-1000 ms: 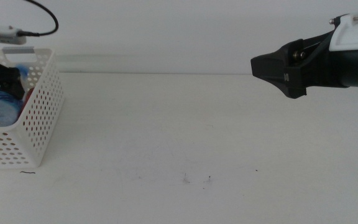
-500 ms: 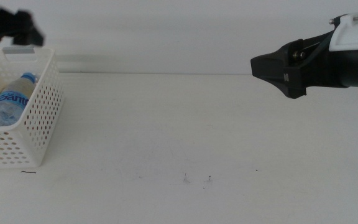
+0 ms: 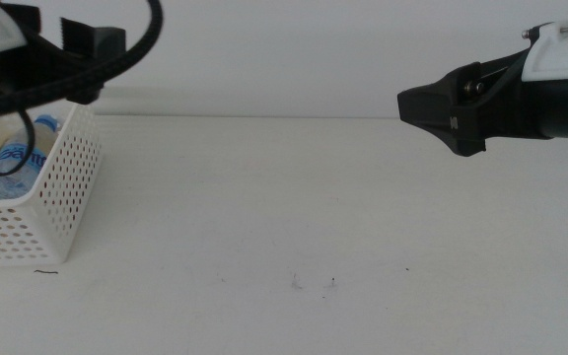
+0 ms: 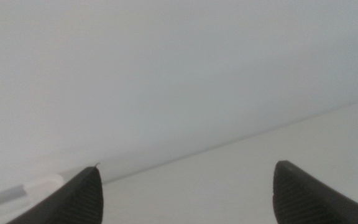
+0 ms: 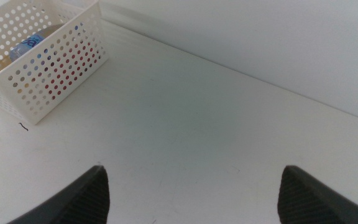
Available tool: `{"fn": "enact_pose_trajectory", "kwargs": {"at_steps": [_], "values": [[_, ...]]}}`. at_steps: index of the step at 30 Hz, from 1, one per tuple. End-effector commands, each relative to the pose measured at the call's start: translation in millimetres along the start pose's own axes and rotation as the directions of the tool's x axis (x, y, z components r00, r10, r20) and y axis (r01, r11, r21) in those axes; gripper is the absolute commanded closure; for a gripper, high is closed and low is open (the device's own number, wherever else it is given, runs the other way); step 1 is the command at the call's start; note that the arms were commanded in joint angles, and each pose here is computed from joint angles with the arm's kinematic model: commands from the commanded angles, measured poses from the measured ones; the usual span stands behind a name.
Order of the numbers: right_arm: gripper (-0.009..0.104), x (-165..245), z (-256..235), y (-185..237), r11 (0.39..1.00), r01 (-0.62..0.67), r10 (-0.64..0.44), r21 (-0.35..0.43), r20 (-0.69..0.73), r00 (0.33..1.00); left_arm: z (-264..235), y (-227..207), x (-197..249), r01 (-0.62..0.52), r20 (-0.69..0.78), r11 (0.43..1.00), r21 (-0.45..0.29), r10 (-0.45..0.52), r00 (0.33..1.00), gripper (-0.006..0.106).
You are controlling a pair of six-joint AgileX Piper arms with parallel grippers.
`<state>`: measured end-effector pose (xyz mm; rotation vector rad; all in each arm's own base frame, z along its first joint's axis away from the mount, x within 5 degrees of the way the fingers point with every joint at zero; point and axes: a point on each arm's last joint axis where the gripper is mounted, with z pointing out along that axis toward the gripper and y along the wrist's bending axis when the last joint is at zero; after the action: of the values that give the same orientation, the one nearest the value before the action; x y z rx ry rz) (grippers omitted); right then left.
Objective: Use arms to grab the bottles and put them into the dustbin to the left of the table.
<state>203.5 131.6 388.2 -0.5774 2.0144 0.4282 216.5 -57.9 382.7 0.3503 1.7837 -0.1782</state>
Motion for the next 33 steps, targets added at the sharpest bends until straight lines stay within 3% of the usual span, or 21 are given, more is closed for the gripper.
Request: {"fn": "enact_pose_trajectory", "kwargs": {"at_steps": [1,18,22,27,33], "values": [[0.013,-4,-3,1,1.0,0.008,-0.008,0.0,0.022,1.0,-5,0,-2,0.004,0.045,1.0,-0.014,-0.004,0.999,0.007],[0.013,-1,-1,0,1.0,0.007,-0.007,0.001,0.016,1.0,-5,1,-1,-0.049,0.037,0.998,-0.027,0.05,0.998,0.007],[0.013,8,-4,-9,0.998,0.027,-0.033,0.059,0.101,0.994,-10,0,12,-0.032,0.052,0.999,-0.041,0.034,0.998,0.007],[0.013,69,-13,-37,0.976,0.047,-0.083,0.214,0.161,0.983,-49,1,68,-0.075,0.109,0.988,-0.132,0.089,0.99,0.007],[0.013,178,-50,-48,0.93,-0.064,0.013,0.362,0.143,0.99,-100,-1,147,-0.072,0.09,0.967,-0.246,0.096,0.991,0.007]]}}
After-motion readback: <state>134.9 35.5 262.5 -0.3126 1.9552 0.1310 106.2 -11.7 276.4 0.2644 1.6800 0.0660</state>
